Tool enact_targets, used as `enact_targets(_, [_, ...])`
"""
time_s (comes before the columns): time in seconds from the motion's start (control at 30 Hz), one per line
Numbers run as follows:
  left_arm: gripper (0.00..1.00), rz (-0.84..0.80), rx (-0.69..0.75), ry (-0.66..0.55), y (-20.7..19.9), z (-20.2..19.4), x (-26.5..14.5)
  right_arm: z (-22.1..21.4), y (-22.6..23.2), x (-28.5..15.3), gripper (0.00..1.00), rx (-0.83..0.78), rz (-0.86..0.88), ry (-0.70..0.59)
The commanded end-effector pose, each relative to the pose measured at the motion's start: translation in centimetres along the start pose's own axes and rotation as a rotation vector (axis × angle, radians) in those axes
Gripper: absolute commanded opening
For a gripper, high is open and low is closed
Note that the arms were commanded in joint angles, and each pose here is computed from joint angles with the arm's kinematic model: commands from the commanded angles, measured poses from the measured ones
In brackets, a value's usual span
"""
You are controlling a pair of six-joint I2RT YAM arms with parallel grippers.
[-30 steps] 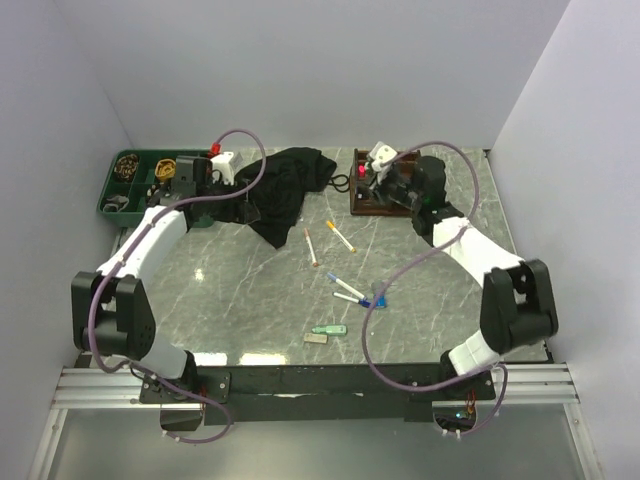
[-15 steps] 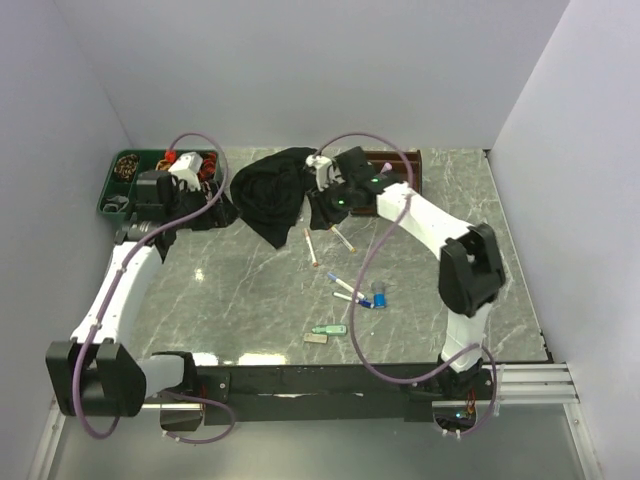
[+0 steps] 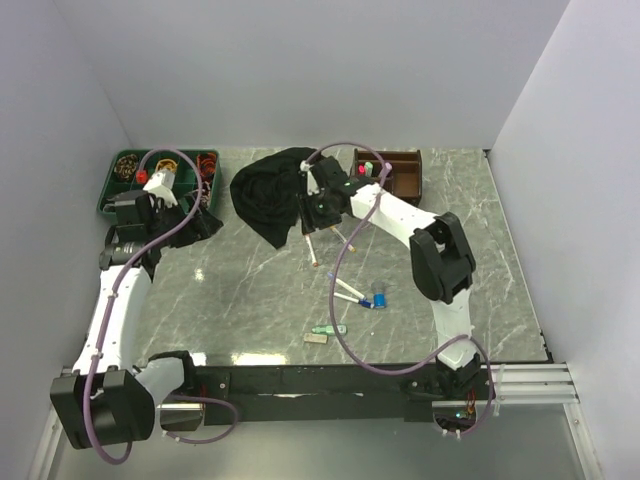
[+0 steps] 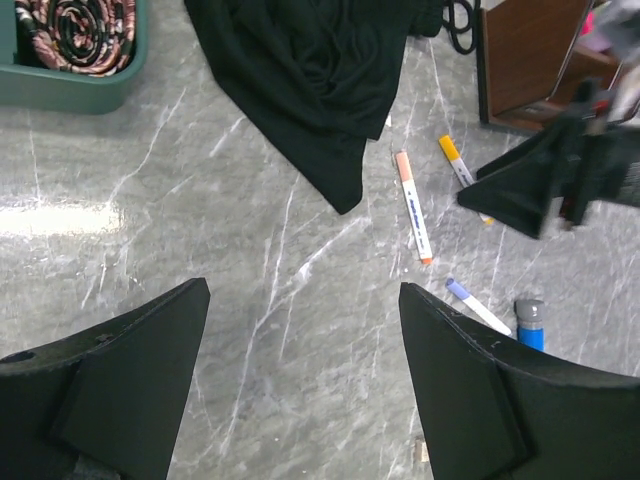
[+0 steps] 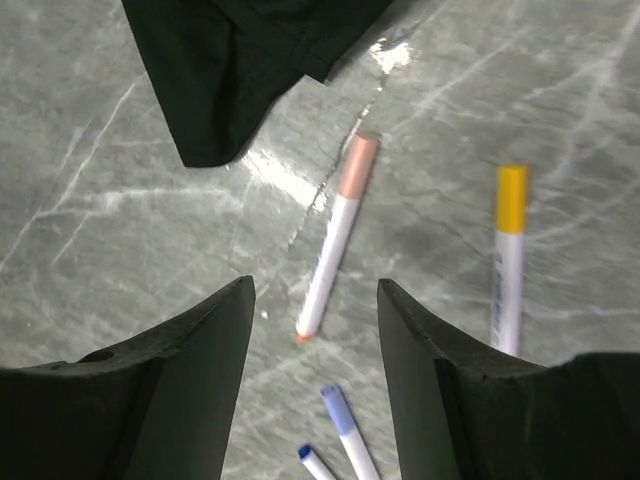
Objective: Sort the stationery into containers
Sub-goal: Pick up the pen from the center of the board.
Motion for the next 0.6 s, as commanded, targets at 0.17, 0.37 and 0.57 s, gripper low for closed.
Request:
enact_targets(0.17, [0.82,0.011,-0.131,-0.053,1.4,0.3,-0.9,0.7,-0.2,4.5,0.58,0.049,-0.074,-0.006])
enact_targets(0.37, [0.82,0.040,-0.184,-0.062,2.7,0.0,-1.2,0.1,-0.7,6.2,0.52,0.061,-0.100,0.020])
enact_targets(0.57, [0.81,0.037,-0.194,-0.067,2.8,0.3,-1.1,-1.9,-2.4,7.6,0.45,0.032,-0.197,0.058])
Point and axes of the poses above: each gripper's point midway between its finger pads, its own x axis out along the fingers, its own y axis along the line the jaws close on, z = x × y, the point moved 1 cm from there along -x, back along the fingers, and after that the axes turned 14 degrees about x, right-handed, at the moved point
